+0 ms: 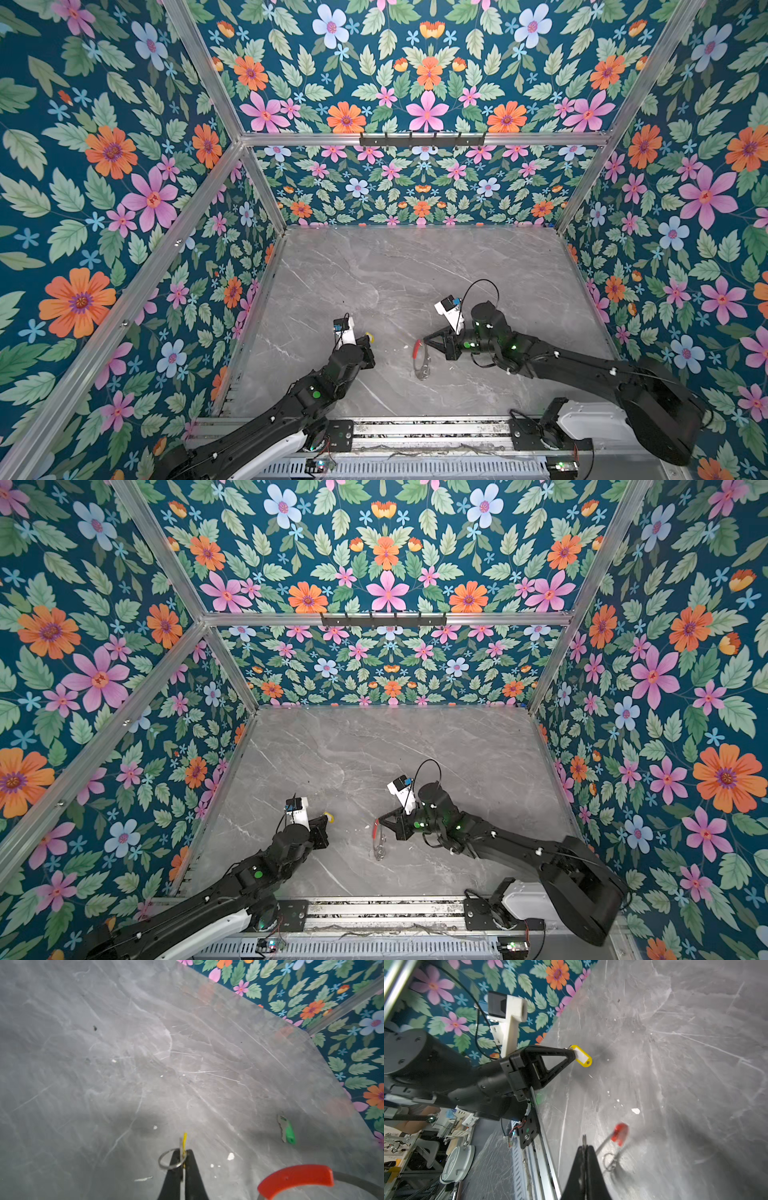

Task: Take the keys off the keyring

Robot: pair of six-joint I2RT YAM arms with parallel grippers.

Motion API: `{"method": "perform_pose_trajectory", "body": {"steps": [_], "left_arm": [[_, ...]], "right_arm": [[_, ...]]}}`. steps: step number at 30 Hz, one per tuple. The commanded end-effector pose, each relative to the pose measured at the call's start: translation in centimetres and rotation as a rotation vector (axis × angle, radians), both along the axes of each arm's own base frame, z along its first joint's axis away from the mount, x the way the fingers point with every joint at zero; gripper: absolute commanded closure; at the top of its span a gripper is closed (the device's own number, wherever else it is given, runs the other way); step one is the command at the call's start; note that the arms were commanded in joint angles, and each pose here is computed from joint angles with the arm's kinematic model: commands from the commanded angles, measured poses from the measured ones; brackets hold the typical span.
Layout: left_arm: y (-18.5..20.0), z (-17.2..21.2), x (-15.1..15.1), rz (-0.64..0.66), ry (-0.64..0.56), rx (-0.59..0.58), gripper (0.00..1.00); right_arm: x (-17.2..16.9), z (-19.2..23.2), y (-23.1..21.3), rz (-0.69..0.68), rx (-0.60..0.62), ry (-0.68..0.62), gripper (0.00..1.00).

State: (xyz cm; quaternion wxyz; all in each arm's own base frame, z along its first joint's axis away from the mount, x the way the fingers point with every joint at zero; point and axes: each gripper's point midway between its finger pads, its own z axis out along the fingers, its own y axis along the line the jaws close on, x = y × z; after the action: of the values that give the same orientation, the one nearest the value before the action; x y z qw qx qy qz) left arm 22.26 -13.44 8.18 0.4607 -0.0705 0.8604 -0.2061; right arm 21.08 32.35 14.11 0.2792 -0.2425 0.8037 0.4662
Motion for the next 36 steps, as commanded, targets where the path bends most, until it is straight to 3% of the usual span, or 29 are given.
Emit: {"method": "perform_pose_trajectory", "body": {"steps": [1,3,6,9,16,18,20,22,24,29,36], "left_arm": [[-0.3,-0.2,0.5,0.013,0.013,-0.068,0.81],[-0.5,-0.2,0.7,0.011,0.016,-0.069,0.67],[-0.8,0.6,0.8,-0.002,-0.003,-0.079,0.55],[-1.0,2.3,1.0,-0.009,-0.036,-0.104,0.01],[-0.4,7.4,1.0,-0.002,-0.144,-0.142,0.00],[-0.1,9.2,1.1,0.004,-0.192,-0.148,0.00],[0.2,11.2,1.2,0.010,-0.244,-0.157,0.00],[0.5,12.6,1.2,0.011,-0.287,-0.156,0.00],[0.8,14.0,1.2,0.018,-0.320,-0.148,0.00],[1.6,16.7,1.4,0.045,-0.392,-0.112,0.00],[4.2,18.8,2.6,0.192,-0.476,0.030,0.00]], "right_arm": [[3.3,0.8,1.5,-0.076,0.009,-0.052,1.00],[5.0,-0.3,2.4,-0.104,-0.032,-0.030,1.00],[7.0,-2.0,3.5,-0.127,-0.060,-0.004,1.00],[8.9,-4.7,3.4,-0.157,-0.102,0.028,1.00],[11.1,-9.0,0.9,-0.259,-0.203,0.089,0.97],[11.2,-8.7,0.7,-0.269,-0.208,0.079,0.73],[11.4,-7.4,0.4,-0.281,-0.199,0.047,0.58],[11.5,-5.9,0.1,-0.293,-0.194,0.013,0.23],[11.4,-4.4,-0.5,-0.308,-0.180,-0.022,0.03],[10.5,1.0,-2.0,-0.334,-0.115,-0.131,0.01],[8.3,7.7,-6.5,-0.461,-0.007,-0.300,0.01]]}}
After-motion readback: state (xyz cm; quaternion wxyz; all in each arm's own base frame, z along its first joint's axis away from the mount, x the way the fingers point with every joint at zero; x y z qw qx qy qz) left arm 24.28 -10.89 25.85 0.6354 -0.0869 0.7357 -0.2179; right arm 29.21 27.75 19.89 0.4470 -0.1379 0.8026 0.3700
